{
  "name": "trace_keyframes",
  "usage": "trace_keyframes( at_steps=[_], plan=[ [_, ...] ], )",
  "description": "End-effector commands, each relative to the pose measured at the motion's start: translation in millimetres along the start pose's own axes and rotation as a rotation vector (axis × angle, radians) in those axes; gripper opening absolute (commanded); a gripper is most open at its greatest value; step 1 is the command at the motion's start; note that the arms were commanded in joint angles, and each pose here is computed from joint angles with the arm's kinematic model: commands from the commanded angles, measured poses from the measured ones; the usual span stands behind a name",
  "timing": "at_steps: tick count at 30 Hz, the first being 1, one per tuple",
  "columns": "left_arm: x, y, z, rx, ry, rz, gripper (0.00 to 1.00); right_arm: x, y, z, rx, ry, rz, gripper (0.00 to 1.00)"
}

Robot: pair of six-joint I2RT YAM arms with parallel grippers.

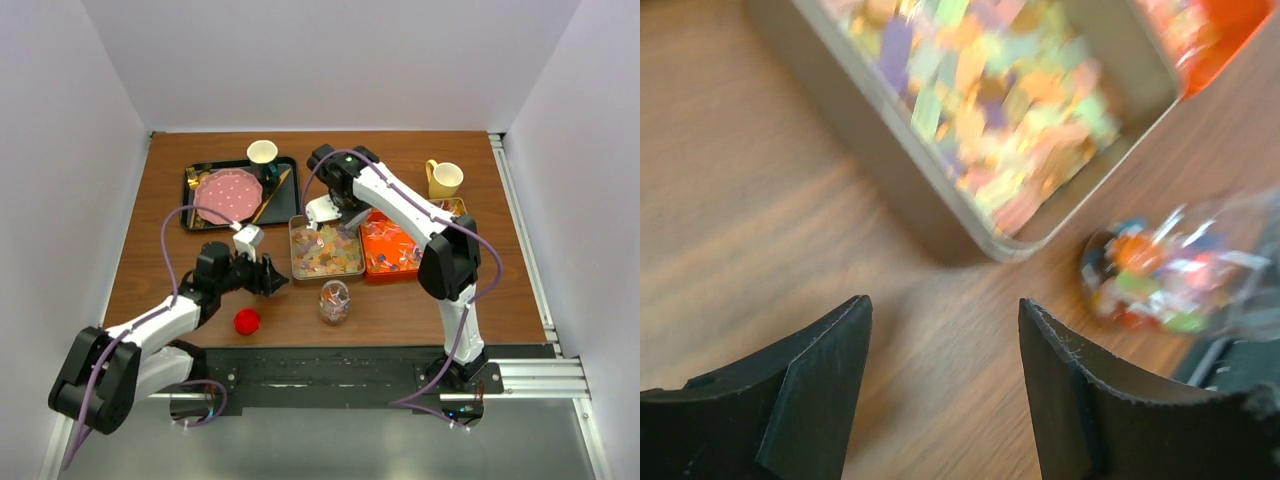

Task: Pack the candies
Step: Scoop the fake candies from the storage box.

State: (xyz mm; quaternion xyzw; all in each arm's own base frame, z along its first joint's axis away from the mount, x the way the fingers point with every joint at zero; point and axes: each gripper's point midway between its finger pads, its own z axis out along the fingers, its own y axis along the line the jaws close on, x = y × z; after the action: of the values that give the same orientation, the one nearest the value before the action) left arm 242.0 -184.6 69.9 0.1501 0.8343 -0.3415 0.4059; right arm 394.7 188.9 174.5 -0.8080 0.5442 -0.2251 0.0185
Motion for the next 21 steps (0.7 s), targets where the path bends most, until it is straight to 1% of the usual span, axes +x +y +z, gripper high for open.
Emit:
trace_keyframes(
  at_steps=[1, 2, 5, 8, 9, 10, 13, 15, 16, 18, 21],
  plan=[
    [-13, 12, 0, -0.128, -0.135, 0.151, 0.66, 8, -3, -27, 0.042, 0.104, -0.111, 0.00],
    [-9, 3, 4, -0.100, -0.123, 0.174, 0.67, 8, 1, -26, 0.041, 0.119, -0.131, 0.00],
    [-1, -7, 12, -0.073, -0.087, 0.205, 0.67, 5, 6, -22, 0.048, 0.170, -0.194, 0.00],
    [5, -15, 20, -0.051, -0.079, 0.224, 0.67, 1, 7, -16, 0.063, 0.222, -0.244, 0.00],
    [3, -16, 24, -0.050, -0.090, 0.219, 0.67, -3, 6, -15, 0.077, 0.236, -0.253, 0.00],
    [5, -16, 26, -0.047, -0.090, 0.188, 0.68, -7, -3, -13, 0.121, 0.239, -0.228, 0.00],
    [12, -16, 26, -0.043, -0.101, 0.109, 0.68, -11, -12, -8, 0.156, 0.279, -0.208, 0.00],
    [9, -20, 23, -0.023, -0.135, 0.104, 0.68, -8, -16, -7, 0.172, 0.316, -0.206, 0.00],
    [17, -17, 20, -0.031, -0.126, 0.090, 0.69, -9, -21, -7, 0.193, 0.323, -0.202, 0.00],
    [20, -14, 20, -0.044, -0.135, 0.084, 0.71, -7, -25, -9, 0.212, 0.341, -0.199, 0.00],
    [27, -15, 24, -0.020, -0.113, 0.070, 0.73, -7, -31, -11, 0.225, 0.358, -0.191, 0.00]
  ],
)
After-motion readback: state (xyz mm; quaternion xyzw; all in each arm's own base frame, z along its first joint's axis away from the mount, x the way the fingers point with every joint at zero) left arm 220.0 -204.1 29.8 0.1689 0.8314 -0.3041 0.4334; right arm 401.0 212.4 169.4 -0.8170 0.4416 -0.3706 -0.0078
